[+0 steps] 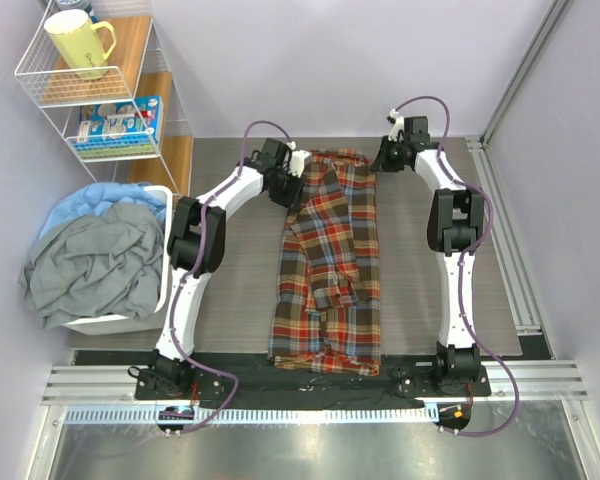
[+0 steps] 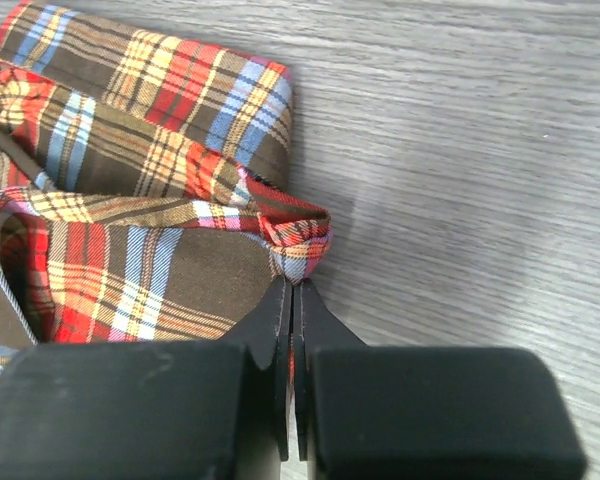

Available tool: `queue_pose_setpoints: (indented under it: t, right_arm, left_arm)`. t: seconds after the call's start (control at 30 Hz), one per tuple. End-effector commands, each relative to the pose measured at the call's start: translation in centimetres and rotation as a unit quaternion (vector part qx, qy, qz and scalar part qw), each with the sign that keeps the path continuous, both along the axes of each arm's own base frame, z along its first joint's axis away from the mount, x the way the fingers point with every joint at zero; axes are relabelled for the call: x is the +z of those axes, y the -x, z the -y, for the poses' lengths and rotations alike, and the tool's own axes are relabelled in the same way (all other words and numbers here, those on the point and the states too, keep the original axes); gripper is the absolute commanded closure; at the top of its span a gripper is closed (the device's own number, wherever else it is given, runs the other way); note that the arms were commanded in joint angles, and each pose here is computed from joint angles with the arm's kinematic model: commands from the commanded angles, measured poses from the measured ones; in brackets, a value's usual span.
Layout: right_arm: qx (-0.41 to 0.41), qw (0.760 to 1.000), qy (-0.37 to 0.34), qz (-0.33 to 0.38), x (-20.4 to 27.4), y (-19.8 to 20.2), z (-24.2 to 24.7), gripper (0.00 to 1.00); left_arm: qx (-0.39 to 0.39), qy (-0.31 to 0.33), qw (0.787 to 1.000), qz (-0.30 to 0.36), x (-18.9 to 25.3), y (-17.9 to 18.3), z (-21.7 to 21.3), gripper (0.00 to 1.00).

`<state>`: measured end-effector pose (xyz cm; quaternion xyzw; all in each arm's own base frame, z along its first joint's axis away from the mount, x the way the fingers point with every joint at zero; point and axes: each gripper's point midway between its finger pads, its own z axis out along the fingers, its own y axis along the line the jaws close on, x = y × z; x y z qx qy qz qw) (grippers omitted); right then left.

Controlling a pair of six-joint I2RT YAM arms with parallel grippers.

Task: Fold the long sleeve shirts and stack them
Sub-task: Fold the shirt

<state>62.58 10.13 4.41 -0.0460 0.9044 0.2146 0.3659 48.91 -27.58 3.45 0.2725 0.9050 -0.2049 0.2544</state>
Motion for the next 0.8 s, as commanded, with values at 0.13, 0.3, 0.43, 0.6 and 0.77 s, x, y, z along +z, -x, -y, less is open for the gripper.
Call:
queue_pose_setpoints:
  t: [0.13,0.3,0.43,0.6,0.77]
  right_arm:
    - [-0.028,0.995,0.023,0.09,3.7,-4.5,2.8,0.99]
    - [-0.034,0.994,0.036,0.098,1.8,-5.5,2.8,0.94]
    - [-0.052,0.992,0.052,0.107,1.6,-6.1,3.0,0.9]
    - [-0.076,0.984,0.066,0.148,2.9,-7.7,3.9,0.85]
    - [-0.083,0.975,0.082,0.187,6.3,-8.4,4.4,0.62]
  left_arm:
    - [0.019,-0.033,0.999,-0.013,-1.3,-0.3,-1.9,0.77]
    - [0.019,-0.039,0.999,-0.019,-1.6,-0.2,-2.1,0.8]
    - [0.021,-0.048,0.999,-0.011,-1.4,-0.6,-2.5,0.8]
    - [0.029,-0.044,0.999,0.001,-0.8,-2.1,-3.0,0.73]
    - [0.025,-0.035,0.998,0.037,1.7,-4.6,-2.9,0.63]
